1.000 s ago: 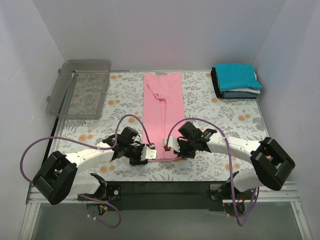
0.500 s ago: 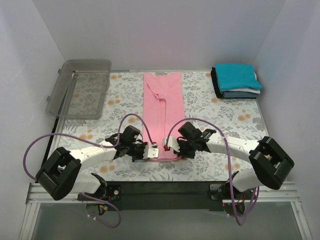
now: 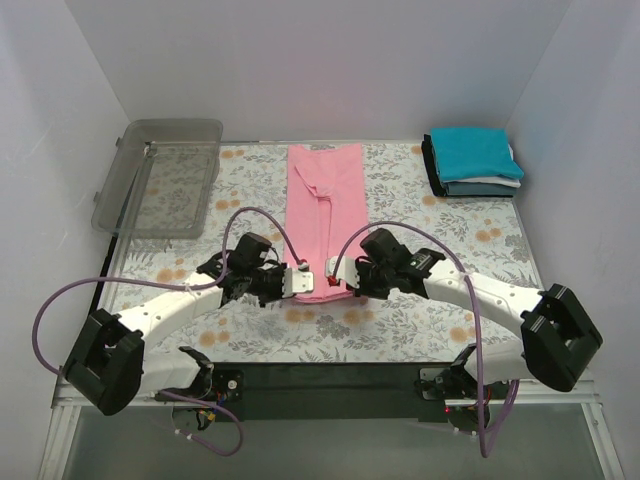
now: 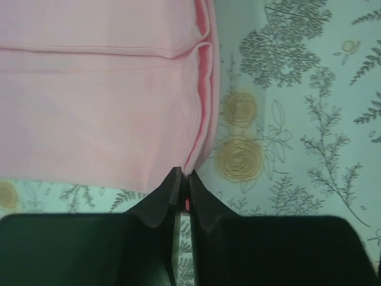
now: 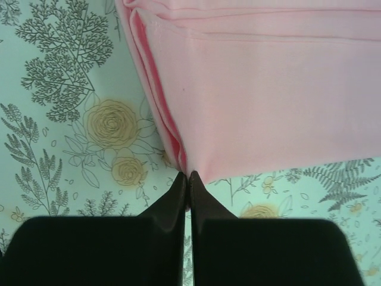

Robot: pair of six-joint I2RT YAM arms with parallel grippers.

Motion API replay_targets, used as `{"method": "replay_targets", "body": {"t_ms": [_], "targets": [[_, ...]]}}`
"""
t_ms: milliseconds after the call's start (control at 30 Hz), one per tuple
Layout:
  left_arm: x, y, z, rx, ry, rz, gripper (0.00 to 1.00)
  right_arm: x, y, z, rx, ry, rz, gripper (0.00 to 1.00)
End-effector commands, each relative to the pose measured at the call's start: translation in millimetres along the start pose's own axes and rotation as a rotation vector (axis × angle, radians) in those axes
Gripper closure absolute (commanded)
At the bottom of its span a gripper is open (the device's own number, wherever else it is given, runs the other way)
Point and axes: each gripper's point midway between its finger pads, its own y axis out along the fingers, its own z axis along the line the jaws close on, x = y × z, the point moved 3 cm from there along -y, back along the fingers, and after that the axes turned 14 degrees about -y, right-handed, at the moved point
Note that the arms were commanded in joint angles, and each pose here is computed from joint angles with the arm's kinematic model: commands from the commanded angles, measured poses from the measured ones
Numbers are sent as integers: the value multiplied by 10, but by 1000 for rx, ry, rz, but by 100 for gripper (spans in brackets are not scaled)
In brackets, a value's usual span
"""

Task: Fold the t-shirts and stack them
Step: Fold the tshirt

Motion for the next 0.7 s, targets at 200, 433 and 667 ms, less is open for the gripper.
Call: {"method": "replay_targets", "body": {"t_ms": [200,433,667], "targets": [[517,-255,827,147,-9,-132,100,84,-157,-641,-109,-73,-2,99],[643,-154,1412,208,13,-159,100,-48,-195,-1270,-175,-108,19,99],[644,-117,1974,276,7,-184,100,-223,-16,-1725,-178,-130,42,99]]}}
